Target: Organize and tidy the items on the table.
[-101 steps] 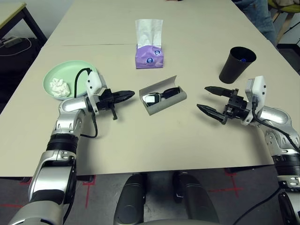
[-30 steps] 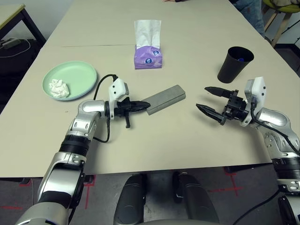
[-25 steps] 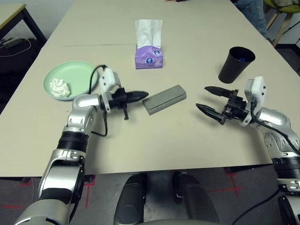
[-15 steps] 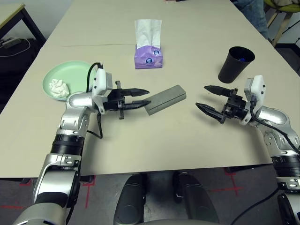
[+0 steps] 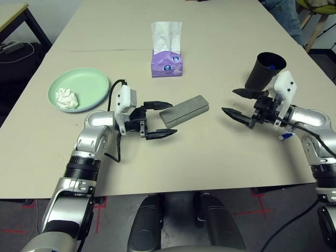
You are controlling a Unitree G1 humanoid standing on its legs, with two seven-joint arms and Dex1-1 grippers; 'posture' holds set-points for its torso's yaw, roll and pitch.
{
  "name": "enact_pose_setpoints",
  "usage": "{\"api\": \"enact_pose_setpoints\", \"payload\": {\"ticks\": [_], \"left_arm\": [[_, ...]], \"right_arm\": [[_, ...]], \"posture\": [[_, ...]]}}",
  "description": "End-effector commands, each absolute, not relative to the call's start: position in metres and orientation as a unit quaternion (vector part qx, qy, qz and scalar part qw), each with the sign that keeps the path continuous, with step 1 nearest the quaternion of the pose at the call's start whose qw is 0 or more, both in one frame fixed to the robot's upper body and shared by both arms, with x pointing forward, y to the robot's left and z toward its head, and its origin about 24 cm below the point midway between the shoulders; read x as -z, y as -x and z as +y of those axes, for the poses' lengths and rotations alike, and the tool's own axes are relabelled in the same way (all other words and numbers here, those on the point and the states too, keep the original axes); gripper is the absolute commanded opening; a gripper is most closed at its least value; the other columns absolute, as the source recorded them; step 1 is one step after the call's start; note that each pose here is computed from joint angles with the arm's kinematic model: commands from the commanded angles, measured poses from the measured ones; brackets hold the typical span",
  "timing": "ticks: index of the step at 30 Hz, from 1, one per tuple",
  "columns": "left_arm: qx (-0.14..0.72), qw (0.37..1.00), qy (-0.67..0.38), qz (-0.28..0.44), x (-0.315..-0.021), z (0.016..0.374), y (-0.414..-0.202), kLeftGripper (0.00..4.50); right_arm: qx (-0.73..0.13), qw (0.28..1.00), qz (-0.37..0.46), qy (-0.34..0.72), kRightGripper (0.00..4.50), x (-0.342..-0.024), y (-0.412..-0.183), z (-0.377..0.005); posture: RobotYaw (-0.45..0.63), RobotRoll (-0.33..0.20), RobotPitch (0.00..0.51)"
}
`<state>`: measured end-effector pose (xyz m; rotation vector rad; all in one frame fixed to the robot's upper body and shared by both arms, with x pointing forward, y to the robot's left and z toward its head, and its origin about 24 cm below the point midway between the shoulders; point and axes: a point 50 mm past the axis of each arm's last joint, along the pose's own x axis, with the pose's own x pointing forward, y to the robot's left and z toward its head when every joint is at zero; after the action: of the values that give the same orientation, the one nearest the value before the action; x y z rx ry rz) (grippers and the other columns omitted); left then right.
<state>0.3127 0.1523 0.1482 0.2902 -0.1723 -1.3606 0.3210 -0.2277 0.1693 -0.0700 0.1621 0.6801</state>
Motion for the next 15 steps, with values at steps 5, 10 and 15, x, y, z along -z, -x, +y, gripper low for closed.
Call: {"api": "enact_pose_setpoints", "payload": {"ticks": [5, 10, 15], "left_arm": [[0.622, 0.766, -0.144, -0.078, -0.144, 0.153, -0.311, 4.45], [0.617, 0.768, -0.152, -0.080, -0.147, 0.156, -0.314, 4.45], [0.613, 0.770, -0.161, -0.080, -0.148, 0.157, -0.315, 4.45]], "right_arm": [[-0.408, 0.872, 0.114, 0.246, 4.50, -0.191, -0.304, -0.226], [-0.475, 0.765, 0.178, 0.397, 4.50, -0.196, -0.299, -0.248], [-0.515, 0.660, 0.272, 0.475, 4.50, -0.203, -0.300, -0.272]], "posture": [[0.05, 0.000, 0.161], [0.05, 0.000, 0.160], [0.05, 0.000, 0.166]]}}
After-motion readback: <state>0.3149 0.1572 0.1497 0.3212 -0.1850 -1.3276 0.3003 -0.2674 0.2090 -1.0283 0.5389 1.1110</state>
